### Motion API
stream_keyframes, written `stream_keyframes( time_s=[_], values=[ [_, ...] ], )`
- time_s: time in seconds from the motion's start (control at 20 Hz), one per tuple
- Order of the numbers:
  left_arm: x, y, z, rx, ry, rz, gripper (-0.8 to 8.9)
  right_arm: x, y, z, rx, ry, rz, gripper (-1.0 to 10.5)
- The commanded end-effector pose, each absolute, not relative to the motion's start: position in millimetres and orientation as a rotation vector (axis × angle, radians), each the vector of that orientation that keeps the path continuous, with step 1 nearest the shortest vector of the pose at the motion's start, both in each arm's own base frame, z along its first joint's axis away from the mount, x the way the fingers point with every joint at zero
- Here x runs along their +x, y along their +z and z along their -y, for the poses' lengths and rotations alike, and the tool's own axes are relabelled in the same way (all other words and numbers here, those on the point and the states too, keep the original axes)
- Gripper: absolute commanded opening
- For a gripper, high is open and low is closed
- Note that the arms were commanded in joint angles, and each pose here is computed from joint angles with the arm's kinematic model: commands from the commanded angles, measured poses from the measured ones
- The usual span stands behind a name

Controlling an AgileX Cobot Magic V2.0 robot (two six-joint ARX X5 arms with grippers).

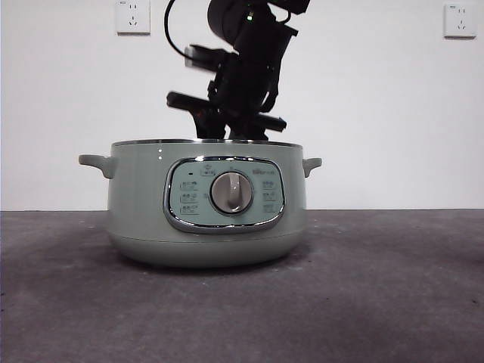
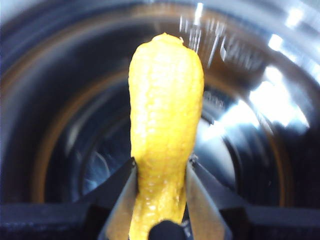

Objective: Pick up the corn,open the lid,put the corn in the pot,close the lid

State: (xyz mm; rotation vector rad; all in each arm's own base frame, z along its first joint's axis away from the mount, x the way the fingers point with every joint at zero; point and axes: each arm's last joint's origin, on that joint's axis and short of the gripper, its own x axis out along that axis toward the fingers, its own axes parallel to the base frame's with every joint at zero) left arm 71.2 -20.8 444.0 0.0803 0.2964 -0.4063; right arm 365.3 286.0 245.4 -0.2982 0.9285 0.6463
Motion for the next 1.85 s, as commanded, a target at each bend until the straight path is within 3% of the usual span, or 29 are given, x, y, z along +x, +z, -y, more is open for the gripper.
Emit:
stream_keyframes(
  time_s=[0.05, 0.25, 0.5, 0.6, 0.7, 0.95, 1.15, 1.45, 1.65, 1.85],
  values=[
    [65.5, 453.2, 19.5, 0.077, -0.407, -0.214, -0.08, 367.3, 227.0, -290.6, -0.338, 0.634, -0.972, -0.1],
    [68.4, 452.6, 20.1, 0.084, -0.408, -0.224, -0.08, 366.5, 221.4, -290.5, -0.347, 0.631, -1.004, 0.1],
    [76.8, 451.3, 22.7, 0.081, -0.434, -0.248, -0.08, 366.5, 222.8, -290.3, -0.346, 0.631, -1.004, 2.6],
    [78.9, 451.1, 23.5, 0.079, -0.446, -0.252, -0.08, 366.8, 232.1, -290.5, -0.342, 0.632, -0.989, 3.0],
    [80.9, 451.1, 23.9, 0.079, -0.446, -0.253, -0.08, 367.6, 252.2, -290.8, -0.337, 0.626, -0.955, 4.2],
    [92.9, 450.7, 26.9, 0.092, -0.461, -0.262, -0.08, 350.7, 350.8, -275.9, -0.325, 0.612, -0.887, 4.1],
    [119.9, 450.6, 33.1, 0.089, -0.477, -0.265, -0.08, 306.4, 423.0, -239.1, -0.336, 0.560, -0.872, 4.1],
    [177.7, 439.1, 56.3, 0.075, -0.587, -0.308, -0.08, 237.1, 488.4, -194.8, -0.248, 0.592, -0.723, 4.1],
    [215.7, 424.2, 87.2, 0.100, -0.633, -0.328, -0.08, 171.9, 499.1, -163.3, -0.236, 0.652, -0.703, 4.1],
    [250.6, 402.8, 126.8, 0.125, -0.689, -0.332, -0.08, 114.0, 482.8, -126.6, -0.201, 0.673, -0.733, 4.1]
  ],
)
